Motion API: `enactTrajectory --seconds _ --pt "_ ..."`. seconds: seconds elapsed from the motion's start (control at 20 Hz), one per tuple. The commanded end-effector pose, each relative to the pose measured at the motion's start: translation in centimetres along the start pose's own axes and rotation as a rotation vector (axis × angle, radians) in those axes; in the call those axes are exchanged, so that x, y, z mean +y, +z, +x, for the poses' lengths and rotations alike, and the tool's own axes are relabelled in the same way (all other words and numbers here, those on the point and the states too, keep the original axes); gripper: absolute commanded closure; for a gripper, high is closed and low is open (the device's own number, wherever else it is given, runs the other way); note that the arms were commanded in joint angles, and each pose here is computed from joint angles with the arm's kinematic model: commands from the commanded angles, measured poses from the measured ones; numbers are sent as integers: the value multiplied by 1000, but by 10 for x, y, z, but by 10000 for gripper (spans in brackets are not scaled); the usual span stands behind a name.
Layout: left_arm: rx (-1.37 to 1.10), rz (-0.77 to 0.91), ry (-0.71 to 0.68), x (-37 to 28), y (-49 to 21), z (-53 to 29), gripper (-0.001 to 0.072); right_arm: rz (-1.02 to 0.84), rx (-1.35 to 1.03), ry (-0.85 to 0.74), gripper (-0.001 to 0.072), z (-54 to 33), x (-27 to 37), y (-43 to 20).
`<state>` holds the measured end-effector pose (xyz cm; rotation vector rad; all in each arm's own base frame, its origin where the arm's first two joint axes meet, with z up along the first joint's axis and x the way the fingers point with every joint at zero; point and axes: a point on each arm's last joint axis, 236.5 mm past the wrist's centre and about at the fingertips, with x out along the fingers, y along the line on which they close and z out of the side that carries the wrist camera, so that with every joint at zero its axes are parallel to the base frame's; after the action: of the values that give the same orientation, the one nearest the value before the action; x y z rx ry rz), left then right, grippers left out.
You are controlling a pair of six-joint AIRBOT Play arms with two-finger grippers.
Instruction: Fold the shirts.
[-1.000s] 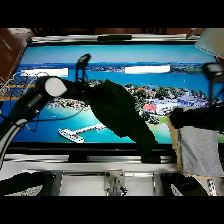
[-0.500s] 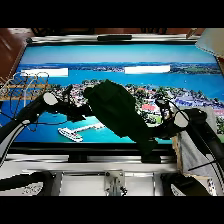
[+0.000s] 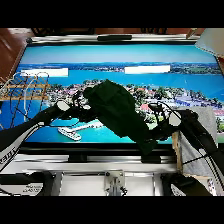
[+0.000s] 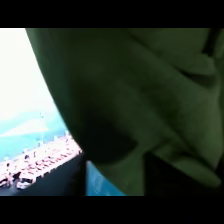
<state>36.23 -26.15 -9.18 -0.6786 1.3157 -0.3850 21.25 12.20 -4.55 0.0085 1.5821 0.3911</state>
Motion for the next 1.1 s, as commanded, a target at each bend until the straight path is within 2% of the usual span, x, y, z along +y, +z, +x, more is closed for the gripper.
enactTrajectory --seconds 0.0,0.05,0.1,0.2,0.45,0.5,0.55,0.6,0.65,0.8,0.85,0.95,1.05 --pt "-36 6 -13 -5 11 4 387 -70 9 -12 49 5 -4 2" --pt "-53 13 -18 -8 17 3 407 -78 30 -22 49 11 -8 1" --pt "-69 21 -25 -13 23 1 526 -89 55 -23 49 17 -10 0" --pt "-90 82 -44 -26 33 -4 672 -107 109 11 49 33 -7 -3" --pt "-125 124 -66 -40 48 -12 672 -108 137 52 50 58 -4 4" --pt "-126 131 -67 -41 48 -12 672 -106 125 53 78 59 -4 7" --pt "-128 145 -67 -42 48 -13 672 -102 118 60 274 59 -2 9" --pt "-128 170 -69 -43 48 -14 672 -95 115 73 575 59 1 9" --pt "-131 207 -73 -47 47 -18 672 -86 111 90 644 58 6 11" --pt "-194 349 -108 -73 54 -49 673 -137 67 68 643 36 7 26" --pt "-233 469 -120 -91 55 -69 673 -171 7 29 644 18 3 41" --pt "-319 663 -127 -127 56 -121 673 -251 -197 -71 644 -45 1 82" --pt "-451 783 -154 -170 57 -185 674 -307 -447 -157 644 -127 7 115"
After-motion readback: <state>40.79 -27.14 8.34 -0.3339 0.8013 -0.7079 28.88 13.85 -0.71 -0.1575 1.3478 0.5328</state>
